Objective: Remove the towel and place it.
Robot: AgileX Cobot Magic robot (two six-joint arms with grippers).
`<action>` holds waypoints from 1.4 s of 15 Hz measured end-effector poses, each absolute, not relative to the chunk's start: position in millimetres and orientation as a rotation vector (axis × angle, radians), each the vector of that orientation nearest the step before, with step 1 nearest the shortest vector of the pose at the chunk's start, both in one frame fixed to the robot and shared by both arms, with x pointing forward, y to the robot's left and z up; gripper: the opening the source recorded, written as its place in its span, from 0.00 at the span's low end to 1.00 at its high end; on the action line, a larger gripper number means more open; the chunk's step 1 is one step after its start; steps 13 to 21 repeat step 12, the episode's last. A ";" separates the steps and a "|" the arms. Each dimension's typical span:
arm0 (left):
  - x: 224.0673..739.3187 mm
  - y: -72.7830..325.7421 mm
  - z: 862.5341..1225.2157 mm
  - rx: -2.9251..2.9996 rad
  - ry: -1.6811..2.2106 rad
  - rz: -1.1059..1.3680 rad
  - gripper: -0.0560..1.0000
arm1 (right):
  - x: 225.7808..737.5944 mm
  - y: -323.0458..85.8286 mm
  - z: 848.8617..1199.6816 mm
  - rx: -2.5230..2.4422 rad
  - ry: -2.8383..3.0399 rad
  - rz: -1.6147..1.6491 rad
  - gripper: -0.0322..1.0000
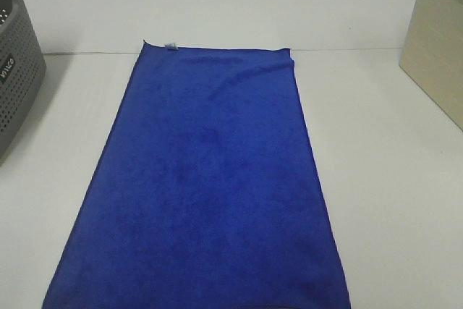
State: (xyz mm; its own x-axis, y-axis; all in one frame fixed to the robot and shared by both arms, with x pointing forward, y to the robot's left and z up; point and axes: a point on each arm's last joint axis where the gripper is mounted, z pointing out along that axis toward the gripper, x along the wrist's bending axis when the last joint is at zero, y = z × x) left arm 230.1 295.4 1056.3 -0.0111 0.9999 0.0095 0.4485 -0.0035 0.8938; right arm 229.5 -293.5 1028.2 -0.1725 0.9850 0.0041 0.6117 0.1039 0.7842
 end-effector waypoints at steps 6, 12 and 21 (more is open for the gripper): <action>230.1 295.2 1056.3 1.542 1.550 0.965 0.76 | 229.6 -293.5 1028.4 1.553 1.845 0.900 0.72; 230.1 295.2 1056.3 1.542 1.550 0.965 0.76 | 229.8 -293.5 1028.6 1.552 1.843 0.902 0.72; 230.1 295.2 1056.3 1.542 1.550 0.965 0.76 | 229.8 -293.5 1028.6 1.552 1.843 0.902 0.72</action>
